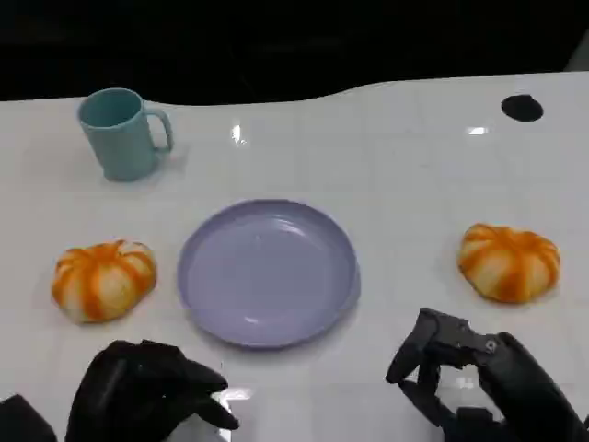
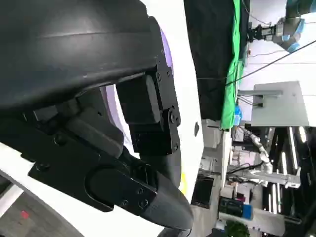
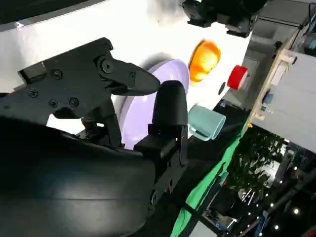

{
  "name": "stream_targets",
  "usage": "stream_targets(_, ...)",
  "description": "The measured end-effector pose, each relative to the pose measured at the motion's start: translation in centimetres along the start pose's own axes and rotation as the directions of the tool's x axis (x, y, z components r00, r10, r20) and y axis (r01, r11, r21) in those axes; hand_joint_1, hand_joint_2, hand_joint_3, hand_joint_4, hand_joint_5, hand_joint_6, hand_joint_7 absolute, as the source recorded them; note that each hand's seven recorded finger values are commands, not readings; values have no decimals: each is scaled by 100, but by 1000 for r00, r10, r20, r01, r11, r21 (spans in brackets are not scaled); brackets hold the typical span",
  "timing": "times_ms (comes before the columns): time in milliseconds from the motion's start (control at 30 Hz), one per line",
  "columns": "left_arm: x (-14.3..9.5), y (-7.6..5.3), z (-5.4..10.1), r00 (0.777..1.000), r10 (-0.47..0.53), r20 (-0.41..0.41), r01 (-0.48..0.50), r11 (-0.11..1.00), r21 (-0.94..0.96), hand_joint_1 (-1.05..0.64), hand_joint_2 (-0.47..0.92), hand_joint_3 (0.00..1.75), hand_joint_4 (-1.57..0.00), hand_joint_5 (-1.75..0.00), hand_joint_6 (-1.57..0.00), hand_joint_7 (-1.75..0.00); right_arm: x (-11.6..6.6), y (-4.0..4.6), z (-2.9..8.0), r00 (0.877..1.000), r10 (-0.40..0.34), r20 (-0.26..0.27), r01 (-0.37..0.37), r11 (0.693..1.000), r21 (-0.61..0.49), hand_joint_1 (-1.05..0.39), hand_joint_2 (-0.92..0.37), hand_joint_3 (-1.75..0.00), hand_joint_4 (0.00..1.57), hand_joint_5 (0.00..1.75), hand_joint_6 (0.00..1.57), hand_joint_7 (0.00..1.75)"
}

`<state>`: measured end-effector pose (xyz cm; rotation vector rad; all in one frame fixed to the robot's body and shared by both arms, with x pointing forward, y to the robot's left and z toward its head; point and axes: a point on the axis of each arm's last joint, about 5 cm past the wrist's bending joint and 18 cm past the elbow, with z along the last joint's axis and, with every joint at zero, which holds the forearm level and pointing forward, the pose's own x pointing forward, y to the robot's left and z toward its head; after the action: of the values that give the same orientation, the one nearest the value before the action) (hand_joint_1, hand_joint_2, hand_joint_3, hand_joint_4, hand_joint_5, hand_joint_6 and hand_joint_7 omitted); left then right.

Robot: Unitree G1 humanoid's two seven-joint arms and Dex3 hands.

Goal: Grasp the bread from the table and place it into the plate.

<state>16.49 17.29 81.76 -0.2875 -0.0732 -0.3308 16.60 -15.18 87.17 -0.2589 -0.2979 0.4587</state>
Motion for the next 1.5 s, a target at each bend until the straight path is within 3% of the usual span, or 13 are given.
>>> stream_targets(1000,0,0,0,1000,-1,0,1,1000,0,-105,78,0,-157,-36,-157,-12,1,0,1,1000,1,-1,-1,1000,-2,-13,-72,-75,53,175,53,134)
stream_targets(1167,1,0,0,1000,-1,0,1,1000,0,-105,78,0,-157,-35,-157,-12,5,-6,3,1000,-16,8,16,999,28,-10,-70,-73,60,125,61,100)
stream_targets(1333,5,1,-6,1000,-1,-3,1,1000,-2,-105,78,0,-157,-35,-157,-11,36,-40,14,1000,-22,22,22,999,26,-7,-80,-48,57,114,62,78)
stream_targets(1500,7,1,-8,1000,-1,-5,1,1000,-2,-105,77,0,-157,-35,-157,-11,84,-147,32,998,-43,42,44,998,-34,-11,-91,-23,55,95,65,51)
